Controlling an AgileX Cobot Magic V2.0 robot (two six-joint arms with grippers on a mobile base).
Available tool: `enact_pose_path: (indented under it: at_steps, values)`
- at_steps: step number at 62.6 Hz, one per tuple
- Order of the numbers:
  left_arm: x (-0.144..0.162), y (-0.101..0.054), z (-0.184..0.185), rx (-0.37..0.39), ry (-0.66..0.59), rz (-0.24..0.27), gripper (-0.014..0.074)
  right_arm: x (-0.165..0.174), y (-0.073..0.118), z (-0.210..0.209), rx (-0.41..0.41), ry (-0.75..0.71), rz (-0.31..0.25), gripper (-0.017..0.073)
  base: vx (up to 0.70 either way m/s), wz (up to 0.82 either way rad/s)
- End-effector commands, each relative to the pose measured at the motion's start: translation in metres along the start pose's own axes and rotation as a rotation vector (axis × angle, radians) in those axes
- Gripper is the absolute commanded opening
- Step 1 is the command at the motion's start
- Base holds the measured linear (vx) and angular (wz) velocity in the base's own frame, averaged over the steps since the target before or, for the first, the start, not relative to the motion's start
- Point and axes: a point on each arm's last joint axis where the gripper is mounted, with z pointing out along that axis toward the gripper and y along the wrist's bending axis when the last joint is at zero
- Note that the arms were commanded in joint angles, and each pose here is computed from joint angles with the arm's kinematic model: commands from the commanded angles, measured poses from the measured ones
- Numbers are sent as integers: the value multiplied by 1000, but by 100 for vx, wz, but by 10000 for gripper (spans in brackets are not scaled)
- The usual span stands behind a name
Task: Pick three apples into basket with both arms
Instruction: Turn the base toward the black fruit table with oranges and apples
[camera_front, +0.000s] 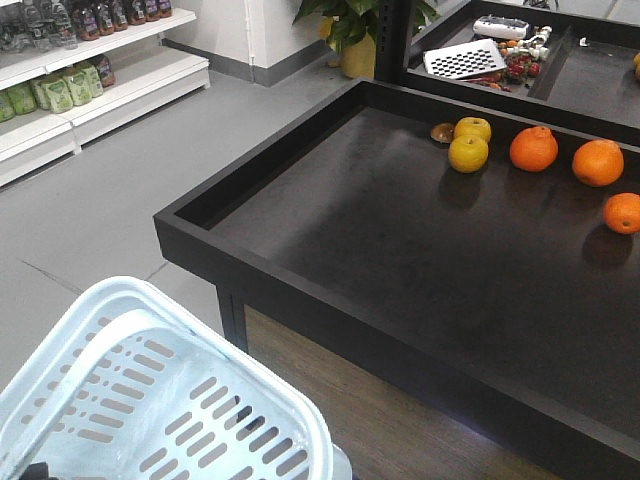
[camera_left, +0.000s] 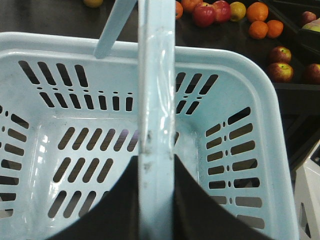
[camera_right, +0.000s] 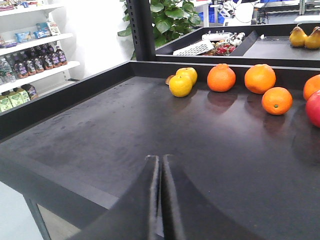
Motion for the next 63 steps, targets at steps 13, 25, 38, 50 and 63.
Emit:
enact_pose_path:
  at_steps: [13,25,38,50,63]
  values:
    - [-16,-2,-5,-1,-109,-27,-7,-3,1,0,-10,-65,-13,-4,1,-1]
    - [-16,-2,-5,-1,-109,-27,-7,-3,1,0,-10,-65,-13,-4,0,0]
    - [-16,-2,-5,-1,-109,-27,-7,-3,1,0,-10,-65,-13,-4,0,-1]
    - [-16,-2,-5,-1,-109,-27,-7,-3,1,0,-10,-65,-13,-4,1,-3]
    - [-16,-2,-5,-1,-109,-27,-7,-3,1,0,-10,-65,-13,-4,2,-6]
